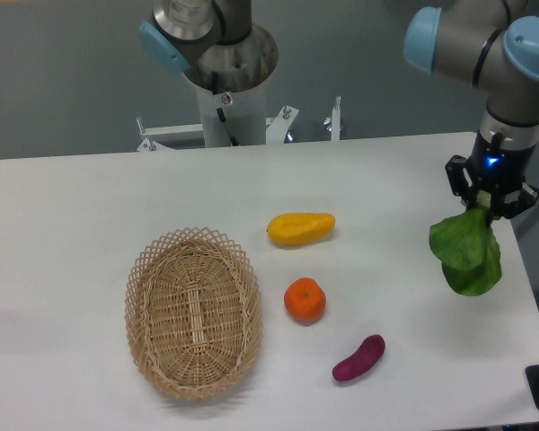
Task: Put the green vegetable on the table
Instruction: 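Lower the held green bok choy toward the table beside the sweet potato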
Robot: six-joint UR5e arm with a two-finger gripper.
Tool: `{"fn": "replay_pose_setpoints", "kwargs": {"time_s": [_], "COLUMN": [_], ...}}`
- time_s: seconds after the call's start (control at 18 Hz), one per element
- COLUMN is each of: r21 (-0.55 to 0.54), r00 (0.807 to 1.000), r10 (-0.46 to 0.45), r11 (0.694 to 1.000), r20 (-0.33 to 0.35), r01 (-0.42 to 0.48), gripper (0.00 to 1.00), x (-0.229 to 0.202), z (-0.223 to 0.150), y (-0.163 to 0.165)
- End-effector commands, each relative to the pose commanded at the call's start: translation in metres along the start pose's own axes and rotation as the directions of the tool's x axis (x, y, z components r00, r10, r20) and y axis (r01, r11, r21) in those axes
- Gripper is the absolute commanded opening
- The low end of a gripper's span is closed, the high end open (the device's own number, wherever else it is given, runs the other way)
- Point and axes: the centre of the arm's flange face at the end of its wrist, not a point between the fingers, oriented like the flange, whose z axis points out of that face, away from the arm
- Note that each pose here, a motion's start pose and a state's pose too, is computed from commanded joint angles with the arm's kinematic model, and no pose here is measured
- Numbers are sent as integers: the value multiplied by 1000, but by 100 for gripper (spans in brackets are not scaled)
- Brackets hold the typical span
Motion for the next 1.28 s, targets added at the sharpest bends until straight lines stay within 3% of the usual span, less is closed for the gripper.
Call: {"fn": "replay_pose_setpoints", "kwargs": {"time_s": [0.28,0.44,0.72,1.06,1.28], "r21": [-9,-7,1,24,24], "r00": [997,998,999,991,990], "r10": [46,34,-37,-118,-123], "r11": [999,999,999,993,992], "r20": [59,43,39,68,61], "r01": [-45,-34,37,117,122], "gripper": [37,37,37,37,40], "x": [18,22,29,28,31], "z": [37,66,94,128,132], "y": [15,19,12,-30,-32]}}
